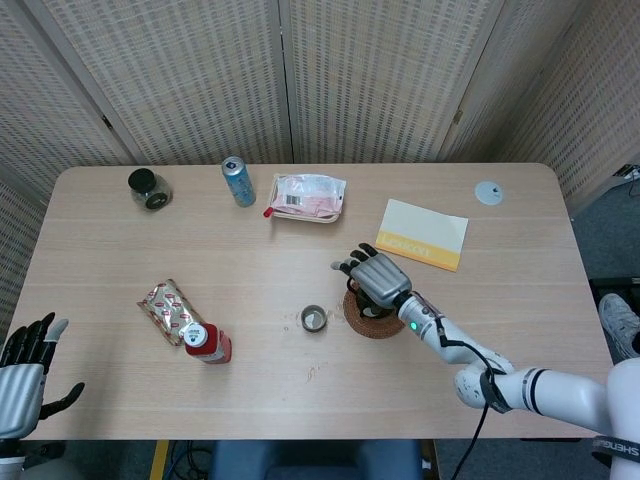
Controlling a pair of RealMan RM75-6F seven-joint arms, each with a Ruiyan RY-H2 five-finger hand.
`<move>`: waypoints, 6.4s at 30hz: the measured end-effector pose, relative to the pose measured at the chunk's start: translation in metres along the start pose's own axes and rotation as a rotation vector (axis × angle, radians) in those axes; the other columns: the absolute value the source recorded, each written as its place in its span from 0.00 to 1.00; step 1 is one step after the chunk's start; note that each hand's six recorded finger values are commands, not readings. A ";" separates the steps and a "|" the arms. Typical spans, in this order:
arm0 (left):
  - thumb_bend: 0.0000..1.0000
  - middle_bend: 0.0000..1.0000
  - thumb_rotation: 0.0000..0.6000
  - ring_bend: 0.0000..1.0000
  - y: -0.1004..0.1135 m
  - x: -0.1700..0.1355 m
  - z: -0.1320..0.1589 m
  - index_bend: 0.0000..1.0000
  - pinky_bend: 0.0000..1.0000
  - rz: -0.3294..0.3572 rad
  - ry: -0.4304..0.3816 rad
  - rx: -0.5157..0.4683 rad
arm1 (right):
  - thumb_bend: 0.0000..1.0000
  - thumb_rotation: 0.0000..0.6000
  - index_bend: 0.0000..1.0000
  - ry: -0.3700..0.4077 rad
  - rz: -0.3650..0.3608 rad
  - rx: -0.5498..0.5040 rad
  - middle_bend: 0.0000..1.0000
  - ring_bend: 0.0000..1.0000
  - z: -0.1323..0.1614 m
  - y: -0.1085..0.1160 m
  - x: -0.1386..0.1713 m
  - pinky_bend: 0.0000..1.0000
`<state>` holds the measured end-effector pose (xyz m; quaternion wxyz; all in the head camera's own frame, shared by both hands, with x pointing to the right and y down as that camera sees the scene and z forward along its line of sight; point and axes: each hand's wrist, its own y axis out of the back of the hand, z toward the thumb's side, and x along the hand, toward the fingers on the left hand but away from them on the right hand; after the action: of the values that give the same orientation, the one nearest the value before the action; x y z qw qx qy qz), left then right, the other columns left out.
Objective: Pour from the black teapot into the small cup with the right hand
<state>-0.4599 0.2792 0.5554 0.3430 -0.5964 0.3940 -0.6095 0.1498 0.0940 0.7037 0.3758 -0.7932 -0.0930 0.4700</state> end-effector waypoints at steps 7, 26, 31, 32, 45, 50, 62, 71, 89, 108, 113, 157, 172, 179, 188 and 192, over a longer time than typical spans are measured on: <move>0.21 0.00 1.00 0.00 -0.001 0.000 -0.002 0.03 0.00 -0.004 0.005 0.002 | 0.00 1.00 0.20 0.008 0.033 0.007 0.27 0.10 0.007 -0.007 -0.014 0.08; 0.21 0.00 1.00 0.00 -0.002 -0.001 -0.002 0.03 0.00 -0.008 0.008 0.006 | 0.00 1.00 0.22 -0.030 0.053 -0.003 0.36 0.11 -0.005 -0.017 -0.021 0.08; 0.21 0.00 1.00 0.00 -0.002 -0.002 -0.003 0.03 0.00 -0.005 0.013 0.006 | 0.00 1.00 0.23 -0.029 0.042 -0.006 0.40 0.14 -0.006 -0.014 -0.017 0.08; 0.21 0.00 1.00 0.00 -0.001 -0.002 -0.003 0.03 0.00 -0.005 0.013 0.006 | 0.00 1.00 0.23 -0.028 0.040 -0.006 0.40 0.14 -0.006 -0.014 -0.016 0.08; 0.21 0.00 1.00 0.00 0.000 -0.002 -0.005 0.03 0.00 0.004 0.010 -0.002 | 0.00 1.00 0.23 -0.019 -0.006 0.008 0.42 0.19 -0.006 -0.003 0.019 0.08; 0.21 0.00 1.00 0.00 0.000 -0.003 -0.007 0.03 0.00 0.003 0.013 -0.005 | 0.00 1.00 0.24 -0.042 -0.027 0.019 0.42 0.20 -0.016 -0.002 0.044 0.08; 0.21 0.00 1.00 0.00 -0.004 -0.004 -0.006 0.03 0.00 -0.001 0.008 -0.018 | 0.00 1.00 0.33 -0.081 -0.030 0.044 0.35 0.20 -0.034 -0.018 0.094 0.08; 0.21 0.00 1.00 0.00 -0.006 -0.005 -0.007 0.03 0.00 -0.007 0.014 -0.024 | 0.00 1.00 0.34 -0.105 -0.027 0.076 0.35 0.21 -0.048 -0.029 0.106 0.08; 0.21 0.00 1.00 0.00 -0.007 -0.008 -0.009 0.03 0.00 -0.008 0.023 -0.023 | 0.00 1.00 0.38 -0.080 -0.018 0.059 0.39 0.29 -0.049 -0.046 0.101 0.08; 0.21 0.00 1.00 0.00 -0.008 -0.008 -0.009 0.03 0.00 -0.013 0.027 -0.020 | 0.00 1.00 0.44 -0.037 -0.003 0.060 0.47 0.33 -0.049 -0.057 0.091 0.08; 0.21 0.00 1.00 0.00 -0.008 -0.009 -0.011 0.03 0.00 -0.015 0.034 -0.021 | 0.00 1.00 0.45 -0.043 0.005 0.058 0.47 0.34 -0.051 -0.061 0.090 0.08; 0.21 0.00 1.00 0.00 -0.012 -0.009 -0.014 0.03 0.00 -0.022 0.043 -0.024 | 0.00 1.00 0.50 -0.055 0.074 0.070 0.51 0.35 -0.058 -0.087 0.091 0.08; 0.21 0.00 1.00 0.00 -0.011 -0.010 -0.015 0.03 0.00 -0.019 0.045 -0.024 | 0.00 1.00 0.67 -0.055 0.071 0.055 0.69 0.57 -0.056 -0.085 0.089 0.08; 0.21 0.00 1.00 0.00 -0.011 -0.009 -0.015 0.03 0.00 -0.018 0.042 -0.026 | 0.00 1.00 0.76 -0.049 0.050 0.029 0.78 0.67 -0.052 -0.075 0.082 0.08; 0.21 0.00 1.00 0.00 -0.010 -0.010 -0.015 0.03 0.00 -0.018 0.043 -0.026 | 0.00 0.98 0.78 -0.027 0.049 0.014 0.79 0.69 -0.047 -0.065 0.075 0.08; 0.21 0.00 1.00 0.00 -0.011 -0.009 -0.015 0.03 0.00 -0.019 0.042 -0.026 | 0.00 0.71 0.78 -0.019 0.063 0.010 0.79 0.69 -0.045 -0.065 0.074 0.08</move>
<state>-0.4735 0.2934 0.5610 0.3208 -0.5915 0.4032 -0.6201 0.2396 0.1538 0.7106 0.3639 -0.7893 -0.0693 0.4897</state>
